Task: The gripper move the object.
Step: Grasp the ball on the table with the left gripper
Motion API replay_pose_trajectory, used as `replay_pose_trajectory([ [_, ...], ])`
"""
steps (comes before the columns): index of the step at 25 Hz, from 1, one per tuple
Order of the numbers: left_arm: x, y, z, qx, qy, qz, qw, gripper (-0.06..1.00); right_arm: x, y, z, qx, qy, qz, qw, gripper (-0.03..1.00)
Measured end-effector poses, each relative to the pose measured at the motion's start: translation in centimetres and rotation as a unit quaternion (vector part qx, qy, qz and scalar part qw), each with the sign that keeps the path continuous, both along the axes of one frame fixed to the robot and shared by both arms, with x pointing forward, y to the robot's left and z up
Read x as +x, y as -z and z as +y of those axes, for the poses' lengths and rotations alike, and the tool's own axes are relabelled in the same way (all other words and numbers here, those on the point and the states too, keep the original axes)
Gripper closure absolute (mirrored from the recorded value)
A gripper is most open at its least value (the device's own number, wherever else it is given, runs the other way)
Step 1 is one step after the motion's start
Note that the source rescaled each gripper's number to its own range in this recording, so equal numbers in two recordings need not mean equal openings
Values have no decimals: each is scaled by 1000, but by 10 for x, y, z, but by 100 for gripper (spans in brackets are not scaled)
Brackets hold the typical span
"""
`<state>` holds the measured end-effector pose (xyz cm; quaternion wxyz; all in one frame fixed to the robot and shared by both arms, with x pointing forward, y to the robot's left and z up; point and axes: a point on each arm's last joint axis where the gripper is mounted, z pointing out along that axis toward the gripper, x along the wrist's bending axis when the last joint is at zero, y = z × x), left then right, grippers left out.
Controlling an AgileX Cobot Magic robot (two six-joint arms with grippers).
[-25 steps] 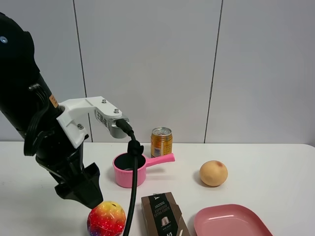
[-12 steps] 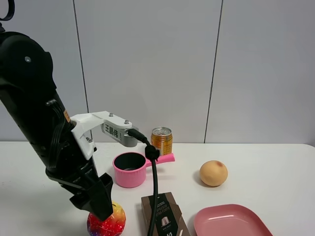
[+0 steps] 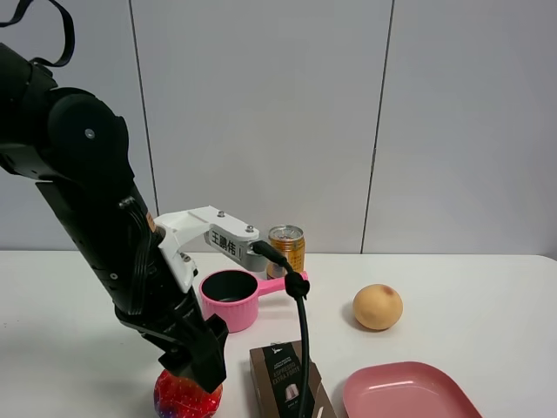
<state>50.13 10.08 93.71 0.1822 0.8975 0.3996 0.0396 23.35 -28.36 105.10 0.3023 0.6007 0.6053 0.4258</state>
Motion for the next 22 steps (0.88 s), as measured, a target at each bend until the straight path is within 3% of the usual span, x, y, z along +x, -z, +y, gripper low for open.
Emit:
replay_pose_trajectory([
  [6, -3, 9, 3, 28, 5, 30, 999, -6, 0, 0, 0, 0, 0, 0, 1000, -3],
  [22, 2, 17, -1, 14, -11, 22, 1000, -6, 0, 0, 0, 0, 0, 0, 1000, -3],
])
